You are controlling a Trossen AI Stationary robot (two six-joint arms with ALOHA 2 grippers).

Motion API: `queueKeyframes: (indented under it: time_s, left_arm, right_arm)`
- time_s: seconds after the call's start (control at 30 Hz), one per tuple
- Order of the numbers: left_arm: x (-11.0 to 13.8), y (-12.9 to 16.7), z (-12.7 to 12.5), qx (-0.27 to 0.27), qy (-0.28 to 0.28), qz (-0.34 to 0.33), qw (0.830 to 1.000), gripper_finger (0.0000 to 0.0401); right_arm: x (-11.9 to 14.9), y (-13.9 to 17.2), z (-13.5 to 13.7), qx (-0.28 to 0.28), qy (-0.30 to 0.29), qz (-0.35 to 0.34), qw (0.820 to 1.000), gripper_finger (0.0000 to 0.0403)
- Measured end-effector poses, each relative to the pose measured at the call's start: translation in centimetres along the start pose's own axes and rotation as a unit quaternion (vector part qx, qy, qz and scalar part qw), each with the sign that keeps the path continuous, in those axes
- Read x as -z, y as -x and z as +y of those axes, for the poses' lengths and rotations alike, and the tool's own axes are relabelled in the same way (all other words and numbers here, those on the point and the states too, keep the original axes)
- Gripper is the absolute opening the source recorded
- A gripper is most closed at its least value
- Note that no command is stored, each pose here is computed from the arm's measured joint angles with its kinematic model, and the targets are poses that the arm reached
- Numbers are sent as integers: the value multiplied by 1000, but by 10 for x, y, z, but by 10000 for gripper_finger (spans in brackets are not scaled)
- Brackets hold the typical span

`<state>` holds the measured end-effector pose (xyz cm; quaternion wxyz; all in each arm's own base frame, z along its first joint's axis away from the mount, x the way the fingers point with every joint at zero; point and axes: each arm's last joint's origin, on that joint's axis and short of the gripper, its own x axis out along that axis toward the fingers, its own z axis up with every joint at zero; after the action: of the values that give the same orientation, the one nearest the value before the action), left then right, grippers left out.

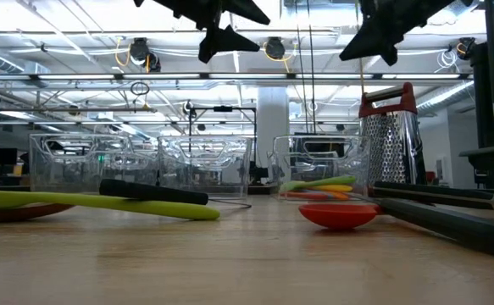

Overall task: Pick & Place Kitchen Items
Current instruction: Put the black knife into the left transparent bin

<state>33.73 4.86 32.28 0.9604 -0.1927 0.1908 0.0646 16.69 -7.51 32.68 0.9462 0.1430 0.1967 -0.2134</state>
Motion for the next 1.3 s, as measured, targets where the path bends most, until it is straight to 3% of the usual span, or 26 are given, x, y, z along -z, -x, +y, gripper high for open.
queueKeyframes:
  time_s: [0.17,0.67,0.87,1.3]
  left_arm:
    - [6,-1,-15,9,12,6,1000,255]
    - [30,0,-44,-50,111,40,992,255]
    - [45,-13,-54,-57,146,58,986,255]
    - [90,-55,-52,-94,249,150,952,255]
  right_arm:
    - [16,10,4,-18,-1,-8,1000,1]
    - [62,36,1,-47,-7,-60,997,0]
    - [82,41,-2,-58,-21,-66,996,0]
    - [105,57,-9,-78,-50,-116,989,0]
